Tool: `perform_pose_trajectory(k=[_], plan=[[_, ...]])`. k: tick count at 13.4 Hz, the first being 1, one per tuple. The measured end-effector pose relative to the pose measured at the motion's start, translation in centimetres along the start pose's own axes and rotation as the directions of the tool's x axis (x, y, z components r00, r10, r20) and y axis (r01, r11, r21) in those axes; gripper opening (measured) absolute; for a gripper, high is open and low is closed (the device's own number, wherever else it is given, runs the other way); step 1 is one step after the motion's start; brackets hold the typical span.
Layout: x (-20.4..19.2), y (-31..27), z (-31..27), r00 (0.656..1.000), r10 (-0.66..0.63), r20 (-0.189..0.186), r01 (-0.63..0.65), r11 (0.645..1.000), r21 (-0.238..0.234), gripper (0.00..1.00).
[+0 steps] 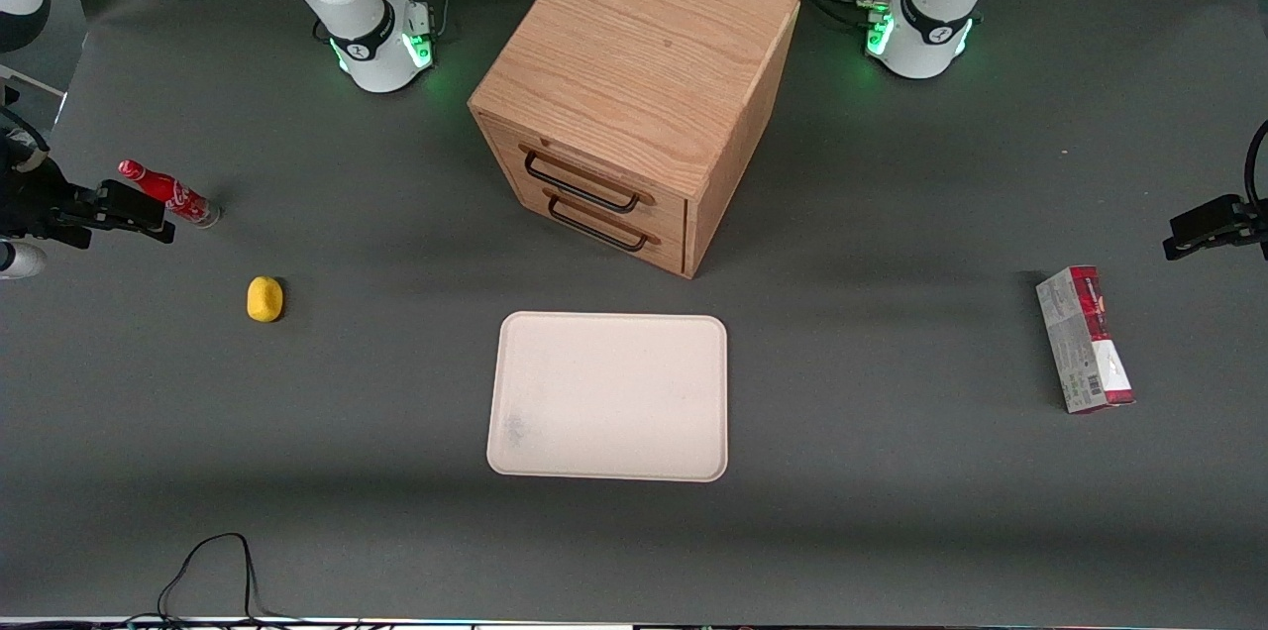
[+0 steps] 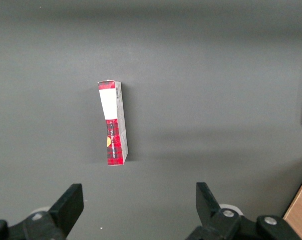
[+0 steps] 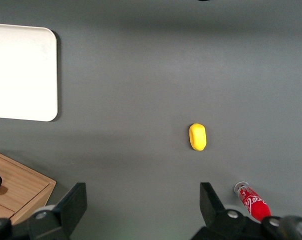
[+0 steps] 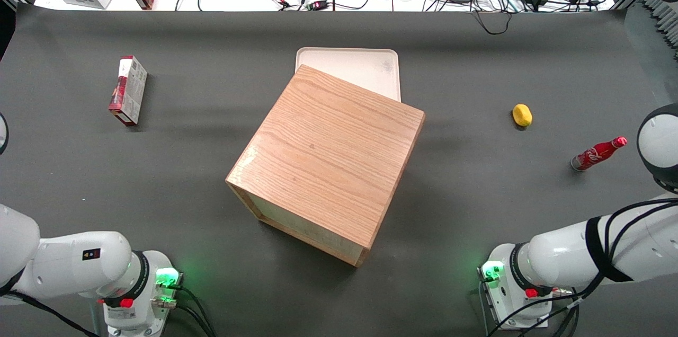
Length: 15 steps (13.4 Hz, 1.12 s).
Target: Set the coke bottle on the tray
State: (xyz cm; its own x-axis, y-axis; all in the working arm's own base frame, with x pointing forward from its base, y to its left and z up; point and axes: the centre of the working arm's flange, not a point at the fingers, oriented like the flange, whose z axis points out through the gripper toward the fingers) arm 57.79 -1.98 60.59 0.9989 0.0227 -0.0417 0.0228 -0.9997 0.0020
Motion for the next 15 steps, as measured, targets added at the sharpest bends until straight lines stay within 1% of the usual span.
perform_pose_trajectory(k=[15], plan=[[-0.03,0.33,0.00,1.000,-0.012,0.001,0.012,1.000,-0.006,1.00]])
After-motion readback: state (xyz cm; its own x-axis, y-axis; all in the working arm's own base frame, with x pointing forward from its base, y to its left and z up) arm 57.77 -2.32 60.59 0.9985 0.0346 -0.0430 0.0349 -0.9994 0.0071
